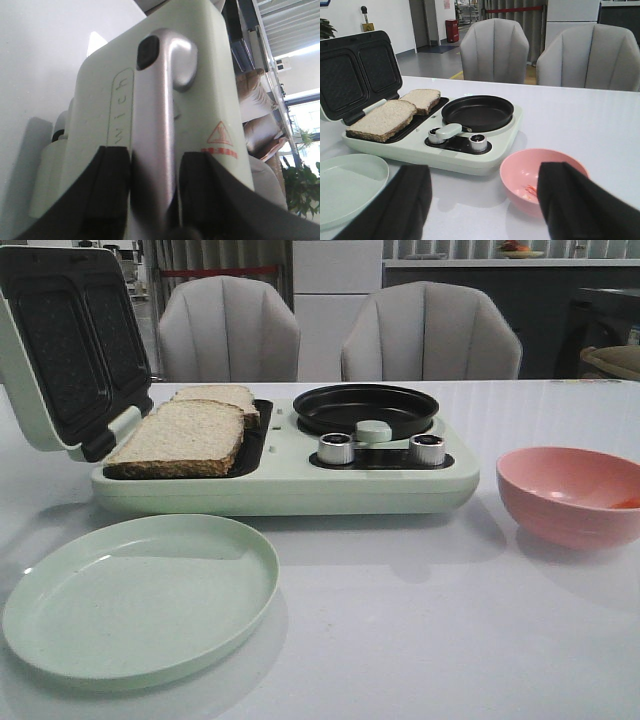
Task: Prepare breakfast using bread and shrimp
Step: 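Push the sandwich maker lid down over the bread with the left gripper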
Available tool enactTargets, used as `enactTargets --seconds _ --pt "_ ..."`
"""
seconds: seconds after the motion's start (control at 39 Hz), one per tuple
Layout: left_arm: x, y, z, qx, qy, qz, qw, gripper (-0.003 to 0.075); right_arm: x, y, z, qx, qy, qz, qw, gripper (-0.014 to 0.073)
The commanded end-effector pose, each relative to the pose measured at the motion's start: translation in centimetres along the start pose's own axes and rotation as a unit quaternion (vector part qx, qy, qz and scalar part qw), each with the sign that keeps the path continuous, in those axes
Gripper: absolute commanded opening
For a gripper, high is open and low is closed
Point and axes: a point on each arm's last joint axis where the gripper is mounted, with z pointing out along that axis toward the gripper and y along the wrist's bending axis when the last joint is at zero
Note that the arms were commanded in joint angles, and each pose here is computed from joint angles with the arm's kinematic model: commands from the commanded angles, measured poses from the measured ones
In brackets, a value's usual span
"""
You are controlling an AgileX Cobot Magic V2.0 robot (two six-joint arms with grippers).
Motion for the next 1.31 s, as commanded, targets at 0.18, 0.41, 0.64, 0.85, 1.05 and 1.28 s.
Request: enactTargets --seconds 0.18,0.41,0.64,0.85,1.05,1.28 --pt "1.7 -6.1 1.6 0.123 0.025 0.056 0.990 0.0222 -1.8 0.1 -0.5 0.000 -0.066 0.003 0.998 0.0550" --pt "6.2 -8.7 6.3 0.145 0.084 0.138 0.976 0.0222 -1.8 0.1 -0.5 0.000 -0.066 0.003 0.998 0.0550" --pt "10.9 -6.7 11.6 0.071 0.161 0.188 0.966 0.0222 -1.8 0.1 -0.5 0.000 -0.066 0.003 0.998 0.0550" --pt "12.1 -5.0 13.1 0.052 0.188 0.185 0.963 0.0222 -1.8 0.1 -0.5 0.000 -0.066 0.003 0.998 0.0550" --pt "11.7 -5.5 12.6 0.058 0.184 0.190 0.963 0.0222 -1.8 0.1 -0.5 0.000 -0.066 0.003 0.998 0.0550" --pt "9.5 -9.4 9.1 0.087 0.203 0.273 0.936 0.0222 -1.8 0.1 -0.5 0.000 -0.066 0.003 0.998 0.0550"
